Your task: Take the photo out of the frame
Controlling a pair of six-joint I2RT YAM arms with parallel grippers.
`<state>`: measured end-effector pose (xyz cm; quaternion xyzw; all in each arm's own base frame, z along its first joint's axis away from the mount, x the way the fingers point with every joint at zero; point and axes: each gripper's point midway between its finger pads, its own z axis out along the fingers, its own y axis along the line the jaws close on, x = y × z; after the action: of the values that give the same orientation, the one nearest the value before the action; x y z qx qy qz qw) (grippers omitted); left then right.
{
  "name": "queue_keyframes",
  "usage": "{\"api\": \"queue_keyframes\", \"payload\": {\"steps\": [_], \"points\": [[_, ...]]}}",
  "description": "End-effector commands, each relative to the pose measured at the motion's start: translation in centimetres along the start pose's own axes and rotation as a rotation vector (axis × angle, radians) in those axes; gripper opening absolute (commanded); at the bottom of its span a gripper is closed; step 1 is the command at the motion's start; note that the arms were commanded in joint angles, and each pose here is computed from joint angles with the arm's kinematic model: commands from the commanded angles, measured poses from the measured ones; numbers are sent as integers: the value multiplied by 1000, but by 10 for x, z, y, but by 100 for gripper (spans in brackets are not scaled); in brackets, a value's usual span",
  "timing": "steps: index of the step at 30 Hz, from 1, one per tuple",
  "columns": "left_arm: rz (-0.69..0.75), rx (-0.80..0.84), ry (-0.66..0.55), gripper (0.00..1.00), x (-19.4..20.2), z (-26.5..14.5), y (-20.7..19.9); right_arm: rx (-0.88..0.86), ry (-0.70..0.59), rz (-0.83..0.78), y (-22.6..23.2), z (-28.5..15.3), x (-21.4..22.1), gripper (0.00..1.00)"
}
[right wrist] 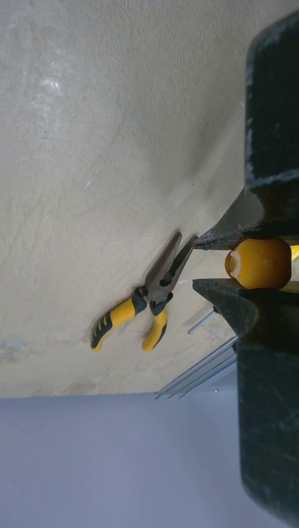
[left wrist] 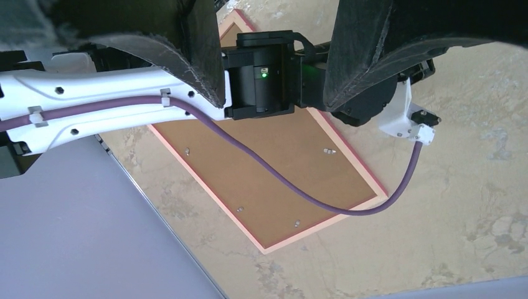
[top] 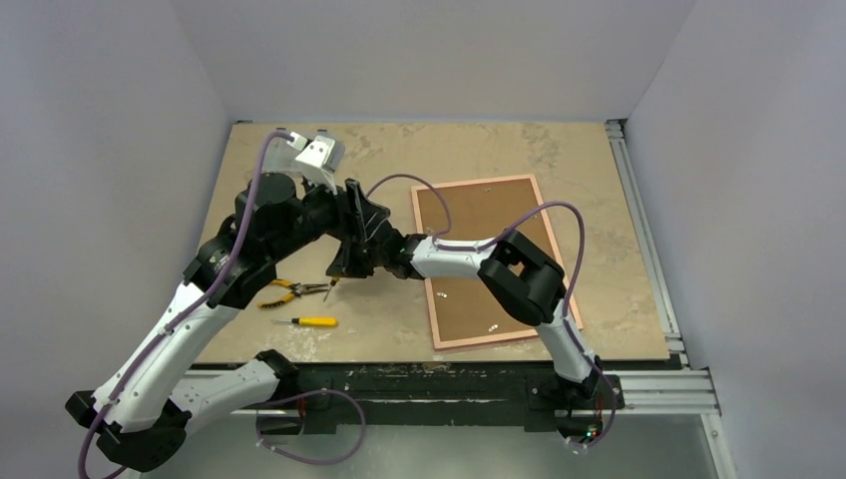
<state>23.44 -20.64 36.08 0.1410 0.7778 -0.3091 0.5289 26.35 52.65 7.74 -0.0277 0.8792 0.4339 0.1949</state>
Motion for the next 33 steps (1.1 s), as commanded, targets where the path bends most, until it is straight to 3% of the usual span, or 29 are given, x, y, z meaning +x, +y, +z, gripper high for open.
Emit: {"api": "queue_keyframes", "payload": {"steps": [1, 23, 33], "points": [[31, 5, -45, 57, -14, -8, -5, -45, 28, 5, 8, 2, 7, 3], [15, 34, -10, 56, -5, -1, -10, -70, 2, 149, -12, 4, 28, 37], [10, 39, -3, 56, -4, 1, -10, -44, -12, 147, -14, -1, 30, 42]]}}
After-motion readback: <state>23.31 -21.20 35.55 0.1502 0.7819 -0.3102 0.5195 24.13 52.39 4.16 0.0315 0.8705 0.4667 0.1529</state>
